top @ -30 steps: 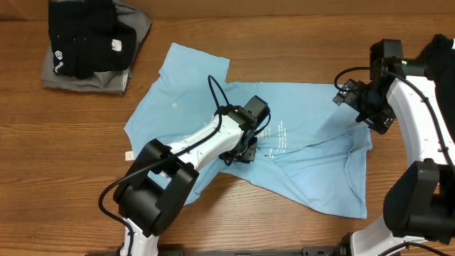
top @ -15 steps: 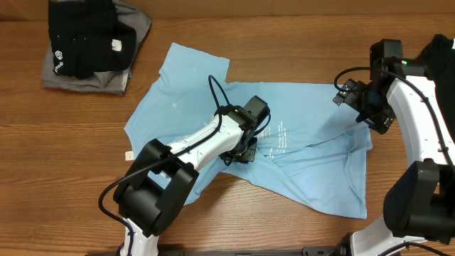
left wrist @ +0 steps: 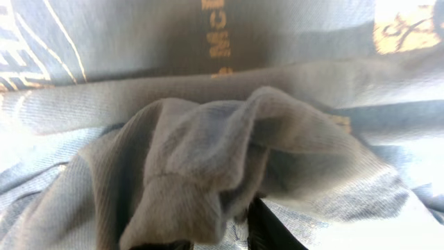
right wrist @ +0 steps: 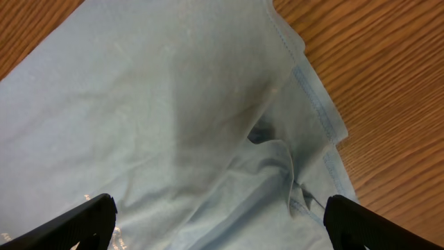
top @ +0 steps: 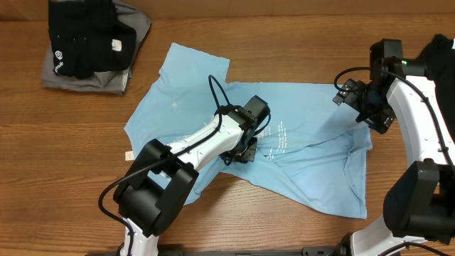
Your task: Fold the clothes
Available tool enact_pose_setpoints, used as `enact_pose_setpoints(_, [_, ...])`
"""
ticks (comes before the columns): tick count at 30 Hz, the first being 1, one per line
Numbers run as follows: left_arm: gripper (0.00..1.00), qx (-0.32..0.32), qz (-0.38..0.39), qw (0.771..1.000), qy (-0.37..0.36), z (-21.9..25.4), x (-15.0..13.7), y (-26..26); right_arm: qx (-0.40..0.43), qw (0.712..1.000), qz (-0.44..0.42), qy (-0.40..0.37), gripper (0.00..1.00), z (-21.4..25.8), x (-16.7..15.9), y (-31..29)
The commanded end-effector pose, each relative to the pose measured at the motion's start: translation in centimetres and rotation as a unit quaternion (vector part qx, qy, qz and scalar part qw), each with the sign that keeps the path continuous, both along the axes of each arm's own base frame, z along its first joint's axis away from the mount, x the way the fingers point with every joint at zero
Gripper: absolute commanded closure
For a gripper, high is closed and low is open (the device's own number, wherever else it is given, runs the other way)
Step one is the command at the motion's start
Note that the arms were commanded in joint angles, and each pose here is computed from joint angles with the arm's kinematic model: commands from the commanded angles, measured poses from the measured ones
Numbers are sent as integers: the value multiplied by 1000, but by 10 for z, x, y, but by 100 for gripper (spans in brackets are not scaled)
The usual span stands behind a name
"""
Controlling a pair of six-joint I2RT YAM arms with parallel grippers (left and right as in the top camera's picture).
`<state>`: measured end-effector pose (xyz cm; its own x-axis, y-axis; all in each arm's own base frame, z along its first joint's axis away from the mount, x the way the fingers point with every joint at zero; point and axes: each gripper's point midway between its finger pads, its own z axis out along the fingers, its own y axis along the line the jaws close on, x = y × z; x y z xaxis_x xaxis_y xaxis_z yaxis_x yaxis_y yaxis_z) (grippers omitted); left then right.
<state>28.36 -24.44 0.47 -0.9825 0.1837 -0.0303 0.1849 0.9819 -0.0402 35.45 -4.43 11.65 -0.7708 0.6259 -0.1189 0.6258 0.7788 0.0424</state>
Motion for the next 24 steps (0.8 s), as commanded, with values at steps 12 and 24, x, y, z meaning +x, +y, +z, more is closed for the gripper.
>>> enact_pose_setpoints(12, [76, -18, -7, 999, -28, 24, 16, -7, 2, 1000, 3, 1, 0, -3, 1, 0])
enact_pose_setpoints(24, [96, 2, -6, 1000, -23, 25, 12, 2, 2, 1000, 3, 1, 0, -3, 1, 0])
